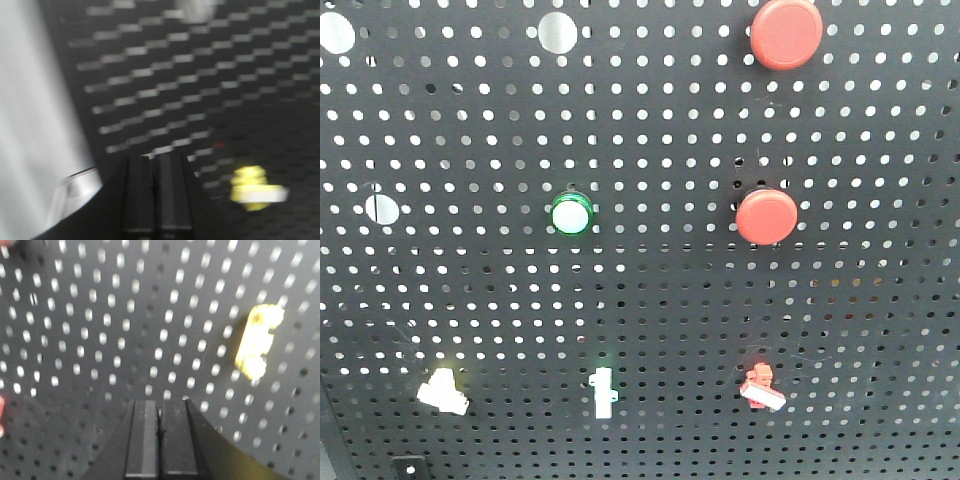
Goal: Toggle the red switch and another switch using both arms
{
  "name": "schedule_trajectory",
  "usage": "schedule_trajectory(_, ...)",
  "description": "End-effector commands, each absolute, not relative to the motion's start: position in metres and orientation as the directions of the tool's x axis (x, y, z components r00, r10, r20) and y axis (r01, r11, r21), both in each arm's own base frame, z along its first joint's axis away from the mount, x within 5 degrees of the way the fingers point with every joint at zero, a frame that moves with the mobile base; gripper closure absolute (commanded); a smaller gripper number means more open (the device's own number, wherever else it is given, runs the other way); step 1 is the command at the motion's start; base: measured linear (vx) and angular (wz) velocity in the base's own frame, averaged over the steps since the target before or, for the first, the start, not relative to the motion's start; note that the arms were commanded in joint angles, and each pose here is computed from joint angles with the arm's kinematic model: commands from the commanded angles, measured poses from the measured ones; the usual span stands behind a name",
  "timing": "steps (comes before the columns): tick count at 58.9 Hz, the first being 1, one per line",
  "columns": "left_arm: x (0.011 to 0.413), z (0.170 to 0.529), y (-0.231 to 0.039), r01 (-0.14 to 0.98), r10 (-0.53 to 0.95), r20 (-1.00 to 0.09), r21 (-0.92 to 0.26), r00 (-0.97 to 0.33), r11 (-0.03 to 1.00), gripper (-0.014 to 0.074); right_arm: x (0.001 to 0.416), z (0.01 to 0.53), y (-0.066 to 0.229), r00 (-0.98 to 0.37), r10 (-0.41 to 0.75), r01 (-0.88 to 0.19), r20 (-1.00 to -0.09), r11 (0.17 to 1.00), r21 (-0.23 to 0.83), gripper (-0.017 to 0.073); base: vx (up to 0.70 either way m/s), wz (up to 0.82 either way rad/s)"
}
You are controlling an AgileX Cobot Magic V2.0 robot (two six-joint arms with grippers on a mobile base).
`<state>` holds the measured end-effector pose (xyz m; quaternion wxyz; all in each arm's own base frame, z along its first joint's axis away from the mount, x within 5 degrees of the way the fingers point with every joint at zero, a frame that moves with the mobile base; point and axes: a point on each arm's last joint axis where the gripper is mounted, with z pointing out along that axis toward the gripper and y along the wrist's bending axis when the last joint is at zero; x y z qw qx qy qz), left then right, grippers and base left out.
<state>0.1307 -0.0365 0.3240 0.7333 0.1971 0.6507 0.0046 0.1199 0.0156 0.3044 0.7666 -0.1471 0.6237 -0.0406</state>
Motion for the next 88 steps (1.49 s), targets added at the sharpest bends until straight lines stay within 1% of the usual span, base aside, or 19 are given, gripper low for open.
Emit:
schedule_trajectory(1,0.139,0.338,-0.052,0.321,0.212,-0.942,0.291,0.258,0.901,0.0591,0.12,0.321,0.017,0.303,-0.227,-0.122,-0.926,0.954,-0.274,0.0566,0.0,0.0)
schedule_trajectory(8,0.149,0.335,-0.067,0.394,0.207,-0.95,0.287,0.234,0.873,0.0591,0.12,0.32,0.017,0.302,-0.227,-0.122,-0.926,0.954,-0.273,0.0566,0.0,0.0)
schedule_trajectory(16,0.165,0.334,-0.079,0.433,0.22,-0.957,0.282,0.189,0.856,0.0591,0.12,0.32,0.017,0.302,-0.227,-0.122,-0.926,0.954,-0.273,0.0566,0.0,0.0)
schedule_trajectory(24,0.179,0.337,-0.084,0.432,0.21,-0.968,0.249,0.137,0.867,0.0591,0.12,0.32,0.017,0.302,-0.227,-0.122,-0.926,0.954,-0.273,0.0566,0.0,0.0)
schedule_trajectory(33,0.191,0.337,-0.086,0.431,0.255,-0.966,0.248,0.044,0.867,0.0591,0.12,0.32,0.017,0.294,-0.228,-0.12,-0.928,0.954,-0.273,0.0566,0.0,0.0)
schedule_trajectory(44,0.193,0.335,-0.086,0.433,0.259,-0.966,0.24,0.015,0.869,0.0591,0.12,0.32,0.017,0.293,-0.229,-0.12,-0.928,0.955,-0.273,0.0566,0.0,0.0)
schedule_trajectory(55,0.194,0.328,-0.085,0.43,0.228,-0.971,0.174,-0.077,0.886,0.0591,0.12,0.32,0.017,0.293,-0.229,-0.12,-0.928,0.955,-0.273,0.0566,0.0,0.0)
schedule_trajectory(73,0.188,0.314,-0.08,0.397,0.202,-0.937,0.076,-0.285,0.915,0.0591,0.12,0.32,0.017,0.292,-0.229,-0.12,-0.929,0.955,-0.273,0.0566,0.0,0.0)
schedule_trajectory(78,0.182,0.317,-0.08,0.404,0.203,-0.937,0.075,-0.285,0.912,0.0591,0.12,0.32,0.017,0.291,-0.229,-0.119,-0.929,0.955,-0.273,0.0566,0.0,0.0)
schedule_trajectory(83,0.171,0.328,-0.078,0.414,0.183,-0.955,0.073,-0.233,0.907,0.0591,0.12,0.319,0.017,0.283,-0.226,-0.119,-0.932,0.956,-0.268,0.0566,0.0,0.0)
schedule_trajectory(88,0.16,0.34,-0.074,0.42,0.151,-0.974,0.067,-0.17,0.905,0.0591,0.12,0.319,0.019,0.291,-0.216,-0.143,-0.932,0.954,-0.265,0.0566,0.0,0.0)
